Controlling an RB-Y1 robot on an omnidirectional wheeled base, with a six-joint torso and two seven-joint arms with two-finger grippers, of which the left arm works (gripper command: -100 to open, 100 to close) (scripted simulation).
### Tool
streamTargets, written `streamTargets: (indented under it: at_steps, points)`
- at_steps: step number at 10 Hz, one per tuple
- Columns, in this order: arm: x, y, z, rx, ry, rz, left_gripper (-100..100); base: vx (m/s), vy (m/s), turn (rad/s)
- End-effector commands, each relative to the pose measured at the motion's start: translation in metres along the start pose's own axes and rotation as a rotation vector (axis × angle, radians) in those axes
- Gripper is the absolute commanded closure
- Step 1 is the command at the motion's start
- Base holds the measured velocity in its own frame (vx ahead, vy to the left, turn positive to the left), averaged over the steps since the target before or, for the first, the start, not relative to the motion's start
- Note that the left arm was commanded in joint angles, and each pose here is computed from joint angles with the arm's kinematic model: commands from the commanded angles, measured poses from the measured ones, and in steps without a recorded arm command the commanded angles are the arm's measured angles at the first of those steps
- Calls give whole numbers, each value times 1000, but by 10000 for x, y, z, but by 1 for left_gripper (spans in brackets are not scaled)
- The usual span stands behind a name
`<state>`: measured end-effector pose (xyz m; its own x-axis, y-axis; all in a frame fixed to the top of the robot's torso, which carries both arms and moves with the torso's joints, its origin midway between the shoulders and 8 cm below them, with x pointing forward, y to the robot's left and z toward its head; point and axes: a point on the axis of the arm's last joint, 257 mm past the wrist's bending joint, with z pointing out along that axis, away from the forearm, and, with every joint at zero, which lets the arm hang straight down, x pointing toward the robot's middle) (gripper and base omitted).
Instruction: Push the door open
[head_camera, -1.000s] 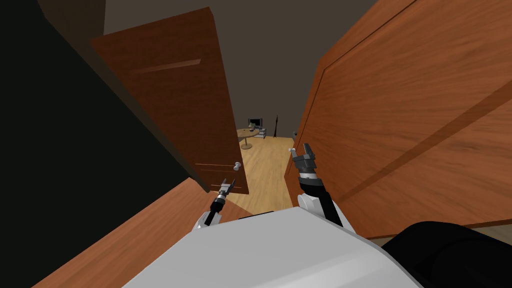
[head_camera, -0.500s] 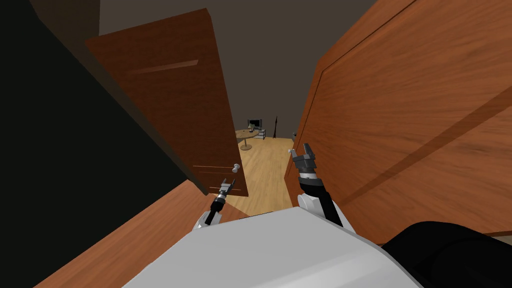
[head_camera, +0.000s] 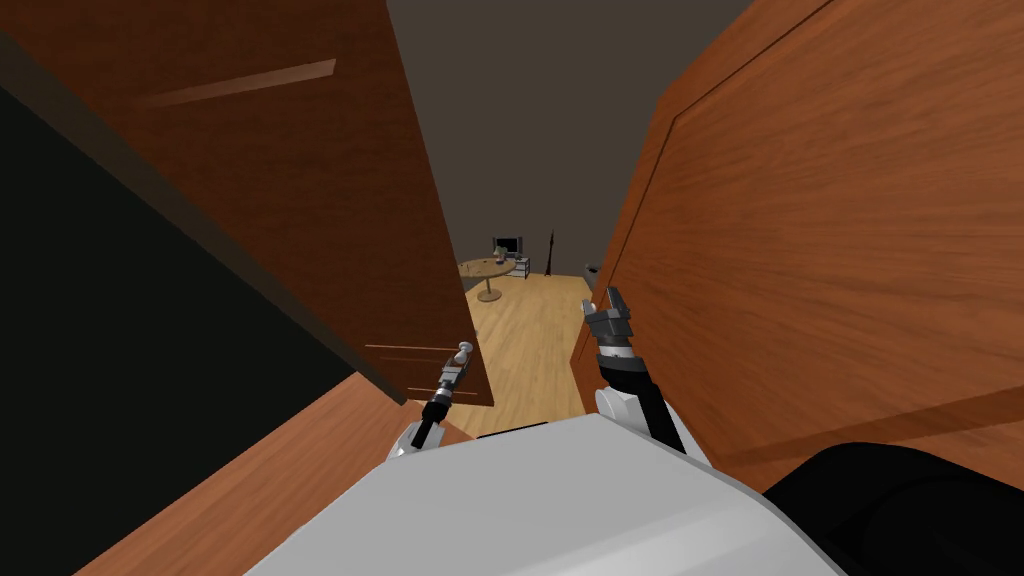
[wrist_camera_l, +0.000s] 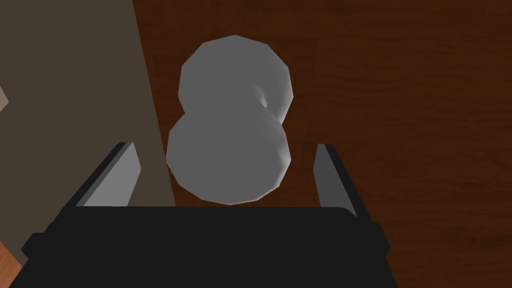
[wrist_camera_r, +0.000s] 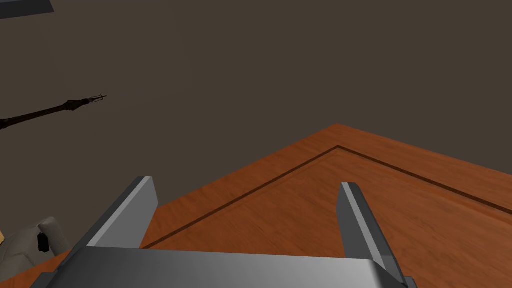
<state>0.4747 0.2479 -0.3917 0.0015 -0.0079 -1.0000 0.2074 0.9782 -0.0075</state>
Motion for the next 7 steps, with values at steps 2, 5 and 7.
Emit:
streamTargets:
  at_steps: [2, 5, 7]
  points:
    - [0, 0, 0, 0, 0, 0, 100, 45, -10, 5]
    - [0, 0, 0, 0, 0, 0, 100, -27, 10, -6]
    - [0, 0, 0, 0, 0, 0, 100, -5, 1, 3]
